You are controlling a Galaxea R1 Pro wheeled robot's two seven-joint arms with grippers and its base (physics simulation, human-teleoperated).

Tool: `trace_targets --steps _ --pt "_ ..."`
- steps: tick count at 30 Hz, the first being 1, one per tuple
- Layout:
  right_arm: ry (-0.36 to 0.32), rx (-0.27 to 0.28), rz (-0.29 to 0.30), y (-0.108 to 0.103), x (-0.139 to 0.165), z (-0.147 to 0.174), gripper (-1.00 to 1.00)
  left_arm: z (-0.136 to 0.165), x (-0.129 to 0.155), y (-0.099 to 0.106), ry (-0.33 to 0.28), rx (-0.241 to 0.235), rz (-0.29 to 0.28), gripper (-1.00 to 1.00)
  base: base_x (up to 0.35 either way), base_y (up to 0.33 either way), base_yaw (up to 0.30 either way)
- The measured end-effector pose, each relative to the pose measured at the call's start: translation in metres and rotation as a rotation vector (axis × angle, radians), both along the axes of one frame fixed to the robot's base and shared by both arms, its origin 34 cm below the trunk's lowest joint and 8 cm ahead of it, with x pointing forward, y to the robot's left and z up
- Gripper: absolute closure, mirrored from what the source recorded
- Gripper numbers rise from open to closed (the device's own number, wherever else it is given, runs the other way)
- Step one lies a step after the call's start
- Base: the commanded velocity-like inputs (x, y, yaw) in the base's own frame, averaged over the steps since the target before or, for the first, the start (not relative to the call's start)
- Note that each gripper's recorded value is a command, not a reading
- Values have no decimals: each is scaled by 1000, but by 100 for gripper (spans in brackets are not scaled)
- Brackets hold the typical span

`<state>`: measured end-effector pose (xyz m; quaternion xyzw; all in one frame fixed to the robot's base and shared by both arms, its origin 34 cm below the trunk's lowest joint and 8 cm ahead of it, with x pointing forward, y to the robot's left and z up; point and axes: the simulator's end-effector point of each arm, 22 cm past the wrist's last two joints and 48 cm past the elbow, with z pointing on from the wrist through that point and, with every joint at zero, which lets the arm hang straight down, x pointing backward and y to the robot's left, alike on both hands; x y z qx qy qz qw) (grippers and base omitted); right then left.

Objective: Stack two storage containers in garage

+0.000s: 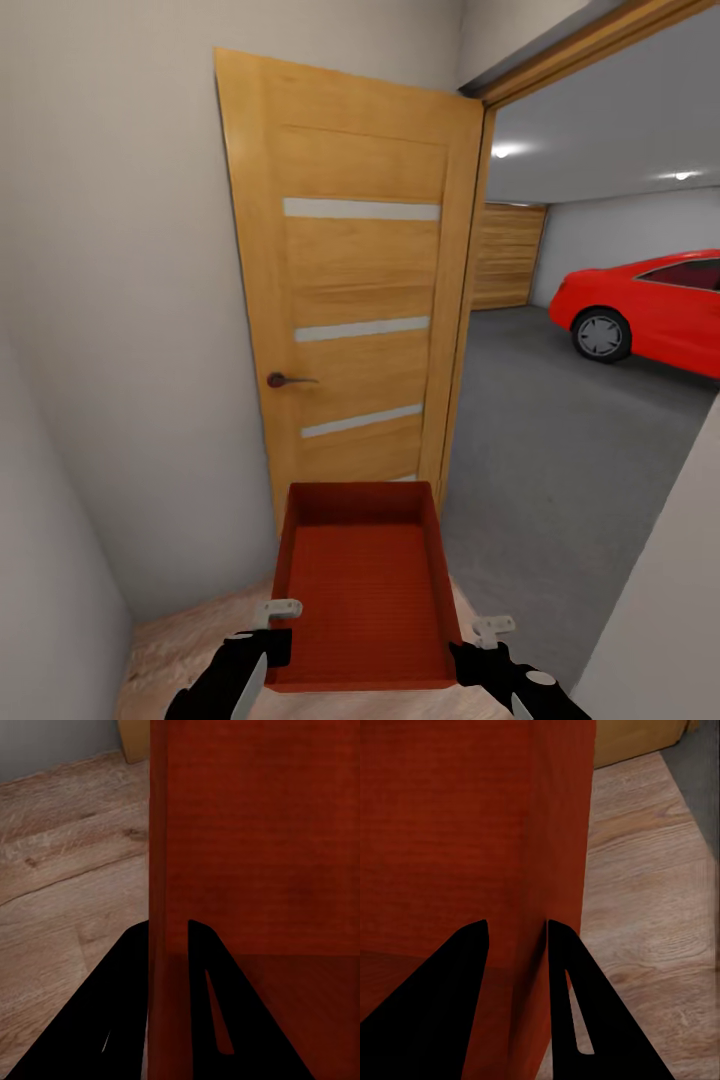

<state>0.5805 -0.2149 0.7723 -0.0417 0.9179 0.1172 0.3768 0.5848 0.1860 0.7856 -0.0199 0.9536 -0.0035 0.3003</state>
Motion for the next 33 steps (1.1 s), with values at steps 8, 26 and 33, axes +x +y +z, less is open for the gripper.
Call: trace_targets --steps 8,26,33 --pt "1 0 0 0 0 0 100 0 0 0 0 0 -1 100 36 21 -297" --pt "0 1 0 0 0 0 100 0 0 0 0 -1 -2 100 0 0 -298" --pt "0 1 0 0 0 0 100 0 0 0 0 -1 -1 100 0 0 -298"
